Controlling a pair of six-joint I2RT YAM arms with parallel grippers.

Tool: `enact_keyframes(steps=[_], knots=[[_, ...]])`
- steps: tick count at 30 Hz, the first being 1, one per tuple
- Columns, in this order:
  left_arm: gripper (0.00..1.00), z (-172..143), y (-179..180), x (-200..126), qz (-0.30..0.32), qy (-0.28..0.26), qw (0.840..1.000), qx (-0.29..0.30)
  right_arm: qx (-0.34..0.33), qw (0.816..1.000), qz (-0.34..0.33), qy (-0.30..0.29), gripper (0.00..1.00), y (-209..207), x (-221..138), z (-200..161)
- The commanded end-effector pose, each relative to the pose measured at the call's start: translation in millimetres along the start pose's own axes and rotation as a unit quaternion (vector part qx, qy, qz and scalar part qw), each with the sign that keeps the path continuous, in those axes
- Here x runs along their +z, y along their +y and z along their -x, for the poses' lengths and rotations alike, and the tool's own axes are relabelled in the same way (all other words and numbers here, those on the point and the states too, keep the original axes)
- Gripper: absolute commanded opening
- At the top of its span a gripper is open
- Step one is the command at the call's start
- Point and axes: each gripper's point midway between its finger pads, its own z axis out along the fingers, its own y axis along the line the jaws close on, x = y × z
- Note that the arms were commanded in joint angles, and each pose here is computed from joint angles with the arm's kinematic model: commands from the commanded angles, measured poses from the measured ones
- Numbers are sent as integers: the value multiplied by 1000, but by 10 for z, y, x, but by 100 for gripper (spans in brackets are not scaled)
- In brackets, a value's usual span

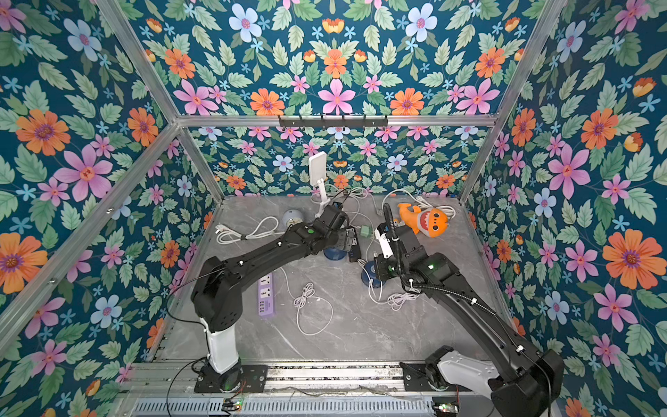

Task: Charge the cordless meat grinders
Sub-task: Move the cordless meat grinder to the center of the board.

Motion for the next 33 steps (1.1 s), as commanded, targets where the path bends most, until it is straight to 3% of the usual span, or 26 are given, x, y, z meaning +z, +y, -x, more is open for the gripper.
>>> enact_keyframes(steps=[1,12,16,19,23,28,33], knots=[[100,-144,150,87,47,32,998,37,5,1000,6,-2,0,22,-14,-4],[97,-397,-40,343,5,71,997,36,4,1000,14,2,0,39,56,-30],[91,-467,-44,422,8,80,996,37,6,1000,20,3,0,56,74,-40],[82,-496,-30,427,11,84,996,33,6,1000,21,4,0,60,70,-48],[70,-490,-25,333,6,79,997,22,6,1000,27,3,0,79,67,-42],[68,-618,53,53,10,68,998,-8,6,999,44,0,0,145,86,-8],[67,-949,222,-192,24,66,996,-46,2,997,75,7,0,282,165,20]])
